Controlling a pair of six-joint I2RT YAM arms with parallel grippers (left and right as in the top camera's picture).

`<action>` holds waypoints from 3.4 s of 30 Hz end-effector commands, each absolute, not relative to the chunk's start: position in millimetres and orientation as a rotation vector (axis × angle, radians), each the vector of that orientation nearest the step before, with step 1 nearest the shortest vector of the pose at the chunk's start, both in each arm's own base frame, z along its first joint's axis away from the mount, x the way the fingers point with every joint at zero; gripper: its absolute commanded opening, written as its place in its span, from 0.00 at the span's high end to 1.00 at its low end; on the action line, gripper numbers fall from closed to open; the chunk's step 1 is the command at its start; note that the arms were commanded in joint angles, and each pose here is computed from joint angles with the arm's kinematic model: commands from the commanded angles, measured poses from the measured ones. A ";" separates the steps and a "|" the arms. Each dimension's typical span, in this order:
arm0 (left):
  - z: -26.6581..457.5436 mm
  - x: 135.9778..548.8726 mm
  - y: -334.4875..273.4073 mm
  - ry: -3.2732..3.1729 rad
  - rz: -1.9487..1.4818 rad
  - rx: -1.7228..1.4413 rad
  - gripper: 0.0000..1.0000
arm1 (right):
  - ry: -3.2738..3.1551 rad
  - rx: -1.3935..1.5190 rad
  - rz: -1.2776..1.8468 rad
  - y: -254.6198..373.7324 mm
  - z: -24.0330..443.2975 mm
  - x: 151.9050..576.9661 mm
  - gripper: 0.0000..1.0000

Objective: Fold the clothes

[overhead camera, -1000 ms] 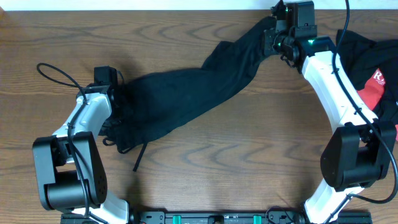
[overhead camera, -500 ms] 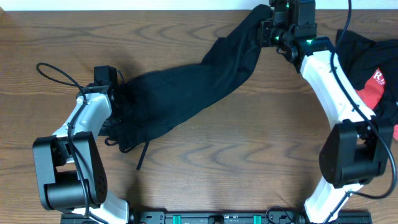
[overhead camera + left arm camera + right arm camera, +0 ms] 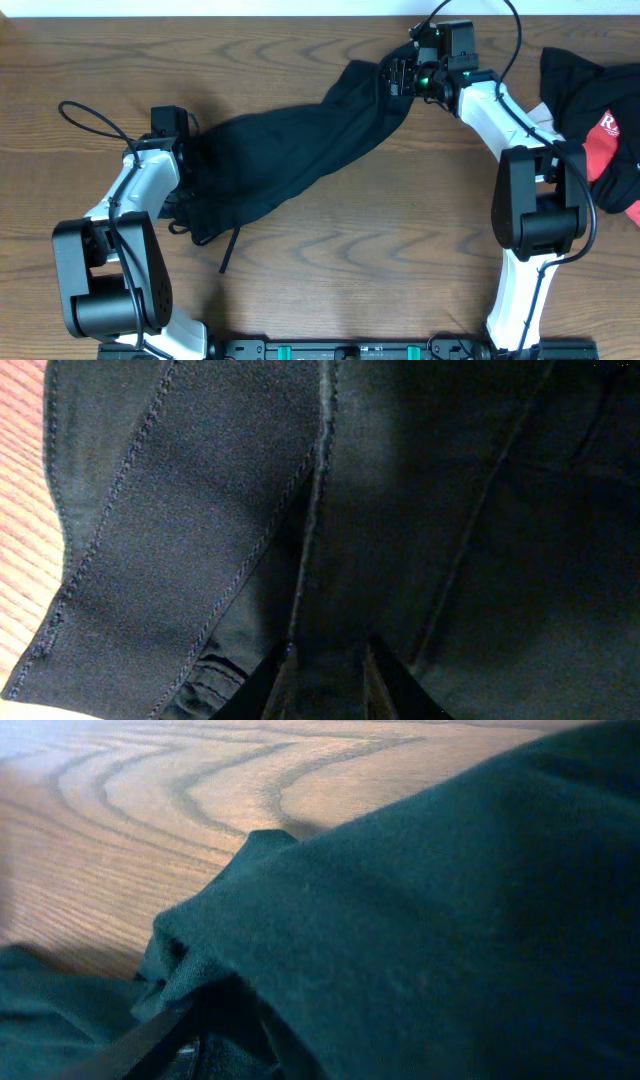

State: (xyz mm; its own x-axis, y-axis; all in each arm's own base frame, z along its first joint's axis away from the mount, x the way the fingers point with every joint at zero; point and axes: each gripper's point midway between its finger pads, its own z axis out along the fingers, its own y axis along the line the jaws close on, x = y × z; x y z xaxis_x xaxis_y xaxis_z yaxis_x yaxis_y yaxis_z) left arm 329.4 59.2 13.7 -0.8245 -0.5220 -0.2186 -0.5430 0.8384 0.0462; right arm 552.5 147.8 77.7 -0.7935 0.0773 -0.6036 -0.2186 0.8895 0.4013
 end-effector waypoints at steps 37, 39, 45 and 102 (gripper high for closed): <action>11.2 322.5 72.2 2.858 0.289 -0.727 0.75 | 2.645 0.197 -0.074 5.2 106.6 526.5 0.19; 11.8 321.7 75.6 2.853 0.313 -0.731 0.75 | 2.664 0.189 -0.075 8.0 108.9 521.7 0.21; 11.8 319.9 83.1 2.846 0.314 -0.766 0.75 | 2.613 -0.230 0.401 92.2 142.6 508.1 0.21; 3.2 362.9 -57.5 2.873 -0.507 -0.440 0.81 | 2.792 -0.317 0.135 130.1 -14.3 520.2 0.98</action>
State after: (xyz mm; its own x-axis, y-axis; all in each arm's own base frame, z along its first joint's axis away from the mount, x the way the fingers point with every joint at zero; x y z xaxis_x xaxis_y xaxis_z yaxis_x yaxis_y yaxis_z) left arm 362.2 -58.3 8.6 -0.9365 -0.3147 -0.1544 -0.2434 0.9008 -0.3596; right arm 515.6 158.8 12.4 -0.8971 -0.2376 -0.3725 -0.3025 0.9448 0.1259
